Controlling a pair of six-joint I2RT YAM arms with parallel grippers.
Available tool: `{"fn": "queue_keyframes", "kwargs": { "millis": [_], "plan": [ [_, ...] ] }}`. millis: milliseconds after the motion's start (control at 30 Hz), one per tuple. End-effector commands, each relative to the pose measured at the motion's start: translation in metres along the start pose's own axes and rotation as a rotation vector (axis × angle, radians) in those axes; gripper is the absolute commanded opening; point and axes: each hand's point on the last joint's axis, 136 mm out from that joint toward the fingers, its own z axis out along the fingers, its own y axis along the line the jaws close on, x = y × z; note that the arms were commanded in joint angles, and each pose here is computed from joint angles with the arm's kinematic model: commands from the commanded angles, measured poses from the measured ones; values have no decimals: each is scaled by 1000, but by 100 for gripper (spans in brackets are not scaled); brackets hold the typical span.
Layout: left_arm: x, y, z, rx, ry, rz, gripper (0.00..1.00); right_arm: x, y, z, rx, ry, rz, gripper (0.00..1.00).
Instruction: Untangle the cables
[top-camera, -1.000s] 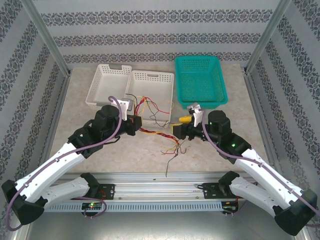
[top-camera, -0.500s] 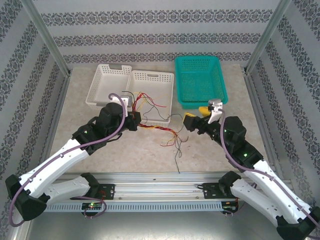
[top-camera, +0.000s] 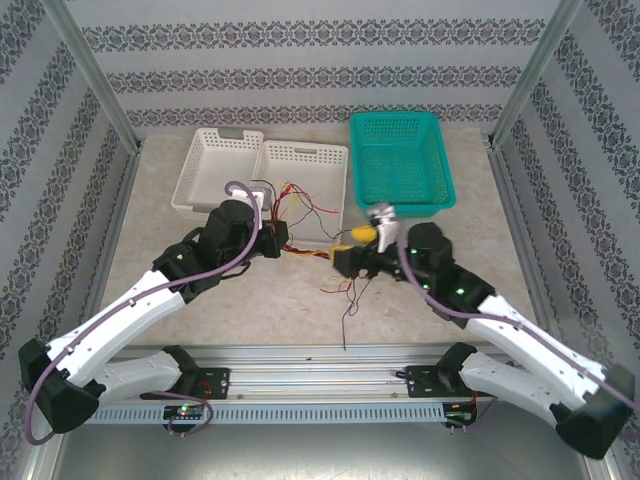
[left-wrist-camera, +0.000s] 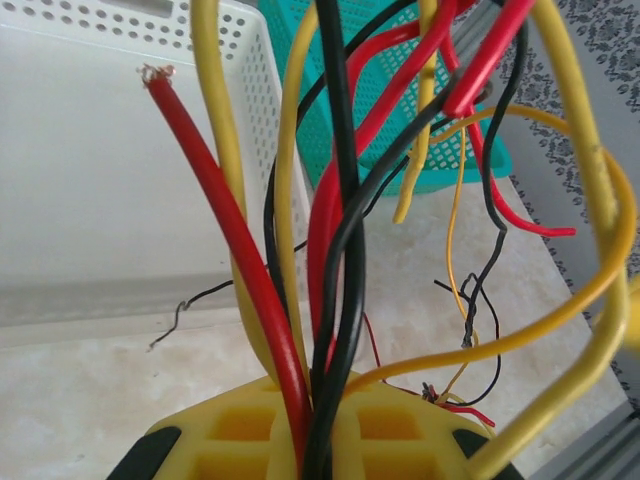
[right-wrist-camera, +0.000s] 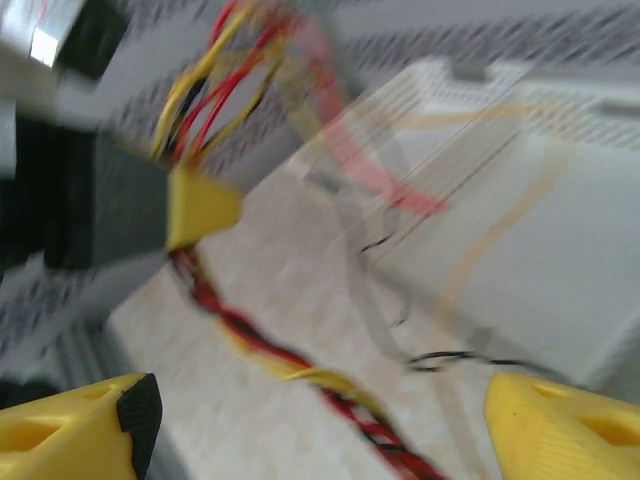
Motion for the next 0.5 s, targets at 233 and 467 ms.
{"fn": "queue_keyframes", "kwargs": {
  "millis": [233,467],
  "plan": [
    [-29,-37,-13,165,-54,-116,0,21,23,45,-23,97,-288,84],
    [-27,-39,-14,172,-39,-147,0,29,17,62,115,137,-473,74]
  ]
}}
